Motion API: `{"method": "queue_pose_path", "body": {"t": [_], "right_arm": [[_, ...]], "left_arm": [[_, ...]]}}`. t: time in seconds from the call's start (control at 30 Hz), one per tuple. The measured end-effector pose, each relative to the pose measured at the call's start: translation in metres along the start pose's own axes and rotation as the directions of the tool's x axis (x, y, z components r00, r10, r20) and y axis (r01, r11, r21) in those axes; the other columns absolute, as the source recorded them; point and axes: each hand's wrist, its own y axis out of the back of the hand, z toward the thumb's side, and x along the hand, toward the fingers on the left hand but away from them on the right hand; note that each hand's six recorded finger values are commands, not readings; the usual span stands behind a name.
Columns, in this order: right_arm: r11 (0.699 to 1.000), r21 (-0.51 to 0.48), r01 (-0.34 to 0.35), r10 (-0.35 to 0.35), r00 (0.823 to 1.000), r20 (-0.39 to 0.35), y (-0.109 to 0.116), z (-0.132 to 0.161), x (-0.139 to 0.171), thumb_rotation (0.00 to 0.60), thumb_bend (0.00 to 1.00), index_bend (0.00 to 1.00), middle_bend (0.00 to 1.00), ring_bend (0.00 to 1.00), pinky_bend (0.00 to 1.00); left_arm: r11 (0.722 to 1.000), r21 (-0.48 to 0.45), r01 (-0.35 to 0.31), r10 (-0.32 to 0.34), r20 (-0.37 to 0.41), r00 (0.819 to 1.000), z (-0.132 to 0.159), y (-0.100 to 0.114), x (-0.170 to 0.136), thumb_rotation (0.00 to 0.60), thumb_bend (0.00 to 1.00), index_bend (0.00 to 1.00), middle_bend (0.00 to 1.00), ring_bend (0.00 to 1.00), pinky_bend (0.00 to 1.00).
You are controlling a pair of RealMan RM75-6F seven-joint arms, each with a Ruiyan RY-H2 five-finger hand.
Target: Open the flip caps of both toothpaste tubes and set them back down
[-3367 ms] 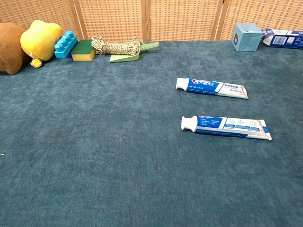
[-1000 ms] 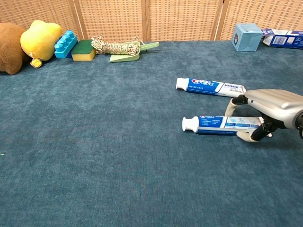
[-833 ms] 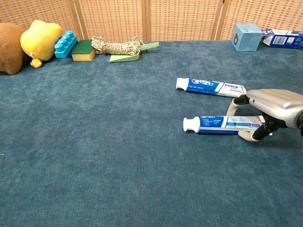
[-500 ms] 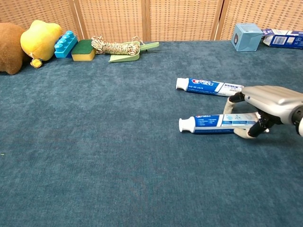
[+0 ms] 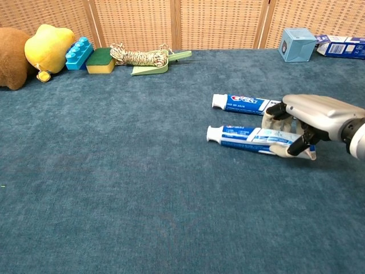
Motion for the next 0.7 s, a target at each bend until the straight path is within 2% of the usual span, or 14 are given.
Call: {"method": "queue_pose_path", "body": {"t": [0.17, 0.37, 0.5, 0.7], "right_arm": [[0.998, -0.054, 0.022, -0.023, 1.0, -0.021, 0.007, -0.002, 0.001, 0.6, 0.52, 0.94, 0.66, 0.53, 0.6], [0.981, -0.192, 0.021, -0.028, 0.999, -0.037, 0.014, -0.007, 0.005, 0.6, 0.52, 0.96, 0.71, 0.59, 0.65], [0.947, -0.322, 0.008, -0.028, 0.998, -0.056, 0.024, -0.015, 0.01, 0.6, 0.53, 0.96, 0.72, 0.61, 0.68], [0.892, -0.451, -0.03, -0.016, 0.995, -0.097, 0.039, -0.023, 0.023, 0.6, 0.53, 0.96, 0.74, 0.64, 0.7]], "left_arm": [[1.0, -0.002, 0.01, -0.01, 0.01, 1.0, 0.003, -0.003, 0.001, 0.6, 0.25, 0.21, 0.05, 0.0, 0.01], [0.999, 0.005, 0.043, -0.043, 0.031, 0.999, 0.01, -0.01, 0.006, 0.6, 0.25, 0.21, 0.06, 0.0, 0.04], [0.998, 0.012, 0.068, -0.068, 0.066, 0.995, 0.02, -0.015, 0.013, 0.6, 0.25, 0.21, 0.07, 0.01, 0.08], [0.995, -0.005, 0.097, -0.096, 0.108, 0.989, 0.038, -0.021, 0.026, 0.6, 0.25, 0.21, 0.08, 0.04, 0.16]]}}
